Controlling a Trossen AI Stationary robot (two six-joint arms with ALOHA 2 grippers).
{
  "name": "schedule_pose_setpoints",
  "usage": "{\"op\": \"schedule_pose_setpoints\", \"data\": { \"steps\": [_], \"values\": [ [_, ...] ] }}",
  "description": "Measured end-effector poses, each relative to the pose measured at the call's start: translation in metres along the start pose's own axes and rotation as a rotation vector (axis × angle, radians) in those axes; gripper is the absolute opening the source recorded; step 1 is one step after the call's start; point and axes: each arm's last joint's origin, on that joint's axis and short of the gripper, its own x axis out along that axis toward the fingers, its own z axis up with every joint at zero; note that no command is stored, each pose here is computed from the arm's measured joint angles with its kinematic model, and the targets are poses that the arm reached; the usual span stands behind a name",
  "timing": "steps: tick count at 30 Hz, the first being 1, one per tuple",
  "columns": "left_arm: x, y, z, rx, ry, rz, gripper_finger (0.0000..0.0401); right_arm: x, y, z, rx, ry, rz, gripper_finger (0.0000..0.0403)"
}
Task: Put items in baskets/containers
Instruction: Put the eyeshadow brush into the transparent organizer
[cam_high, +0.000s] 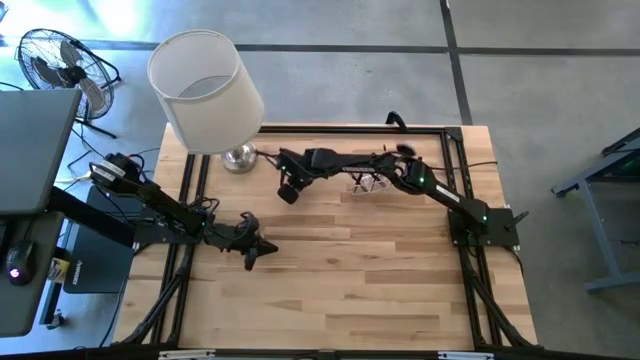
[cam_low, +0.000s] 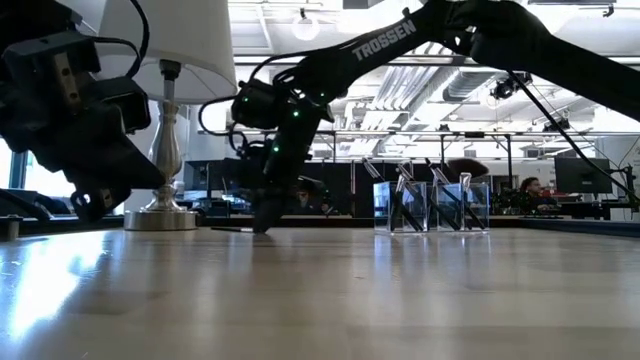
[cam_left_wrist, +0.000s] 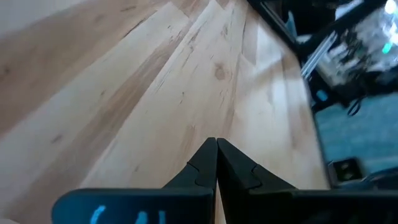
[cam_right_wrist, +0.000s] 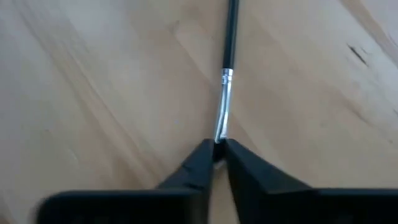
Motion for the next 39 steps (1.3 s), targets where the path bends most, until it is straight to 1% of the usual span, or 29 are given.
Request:
{"op": "schedule_pose_setpoints", "data": {
  "steps": [1,2,5,6,9,14,18,20,23,26,28,32,35,39],
  "values": [
    [0.0,0.0,0.0,0.04,0.002,0.003,0.0001,0.001,-0.001,-0.001,-0.005,0.012,-0.001,0.002],
    [0.0,0.0,0.0,0.087,0.004,0.004,0.0001,0.001,-0.001,-0.002,-0.024,0.02,-0.005,0.0011],
    [0.001,-0.001,0.0,0.256,0.004,0.004,0.0001,-0.004,0.001,-0.005,-0.078,0.043,-0.02,0.0017],
    [0.002,-0.002,0.001,0.308,0.004,0.005,0.0001,-0.007,0.003,-0.006,-0.1,0.053,-0.016,0.0012],
    [0.005,-0.006,0.003,0.413,0.007,0.014,0.0001,-0.021,0.009,-0.012,-0.161,0.111,-0.003,0.0005],
    [0.012,-0.011,0.004,0.463,0.058,0.076,0.0001,-0.045,0.026,-0.032,-0.27,0.257,0.022,0.0003],
    [0.017,-0.018,0.007,0.489,0.104,0.116,0.0001,-0.06,0.038,-0.05,-0.351,0.373,0.003,0.0001],
    [0.02,-0.022,0.01,0.531,0.121,0.132,0.0001,-0.067,0.046,-0.058,-0.393,0.413,-0.007,0.0001],
    [0.025,-0.031,0.015,0.6,0.129,0.148,0.0001,-0.082,0.057,-0.065,-0.446,0.424,-0.005,0.0001],
    [0.028,-0.039,0.02,0.655,0.135,0.186,0.0001,-0.094,0.068,-0.072,-0.477,0.426,0.001,0.0],
    [0.03,-0.044,0.024,0.674,0.15,0.204,0.0001,-0.101,0.074,-0.077,-0.494,0.432,0.002,0.0],
    [0.032,-0.052,0.029,0.691,0.175,0.24,0.0001,-0.129,0.084,-0.081,-0.533,0.405,0.018,0.0],
    [0.033,-0.055,0.032,0.693,0.171,0.248,0.0001,-0.14,0.081,-0.09,-0.541,0.385,0.028,0.0],
    [0.034,-0.059,0.036,0.682,0.11,0.252,0.0001,-0.15,0.054,-0.119,-0.457,0.351,0.047,0.0]
  ]
}}
